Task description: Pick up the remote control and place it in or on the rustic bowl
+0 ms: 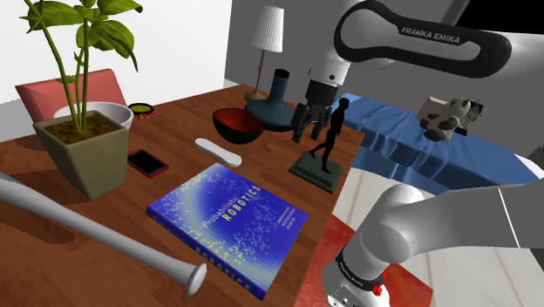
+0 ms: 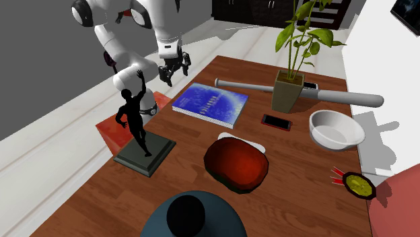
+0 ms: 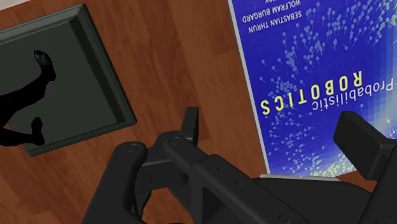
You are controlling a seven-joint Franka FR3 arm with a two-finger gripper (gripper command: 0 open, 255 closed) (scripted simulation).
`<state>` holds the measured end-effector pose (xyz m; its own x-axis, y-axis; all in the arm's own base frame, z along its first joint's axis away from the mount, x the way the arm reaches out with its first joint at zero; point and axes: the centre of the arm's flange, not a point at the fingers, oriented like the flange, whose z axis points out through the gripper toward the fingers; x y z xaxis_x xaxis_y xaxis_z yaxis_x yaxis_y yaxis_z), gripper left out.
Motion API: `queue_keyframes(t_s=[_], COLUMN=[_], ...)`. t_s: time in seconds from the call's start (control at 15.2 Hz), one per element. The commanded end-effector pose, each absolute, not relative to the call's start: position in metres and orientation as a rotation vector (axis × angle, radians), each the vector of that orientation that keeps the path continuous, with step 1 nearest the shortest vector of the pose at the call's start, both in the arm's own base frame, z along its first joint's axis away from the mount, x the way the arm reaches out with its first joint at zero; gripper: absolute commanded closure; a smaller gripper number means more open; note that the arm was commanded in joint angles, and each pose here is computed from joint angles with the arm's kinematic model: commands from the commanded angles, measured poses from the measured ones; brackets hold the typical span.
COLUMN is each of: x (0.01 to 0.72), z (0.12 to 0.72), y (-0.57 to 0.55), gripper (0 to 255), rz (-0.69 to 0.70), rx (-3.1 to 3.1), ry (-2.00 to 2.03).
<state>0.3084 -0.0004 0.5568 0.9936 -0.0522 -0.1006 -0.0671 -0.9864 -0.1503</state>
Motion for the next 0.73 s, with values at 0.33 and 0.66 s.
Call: queue_keyframes(t_s=[0.33,0.66], x=[0.363,0.417], z=[0.523,0.49], y=[0.008,0.017], gripper=[0,0], rz=[0.123,0.101], rx=[-3.015,-3.046], ry=[0.023,-0.044])
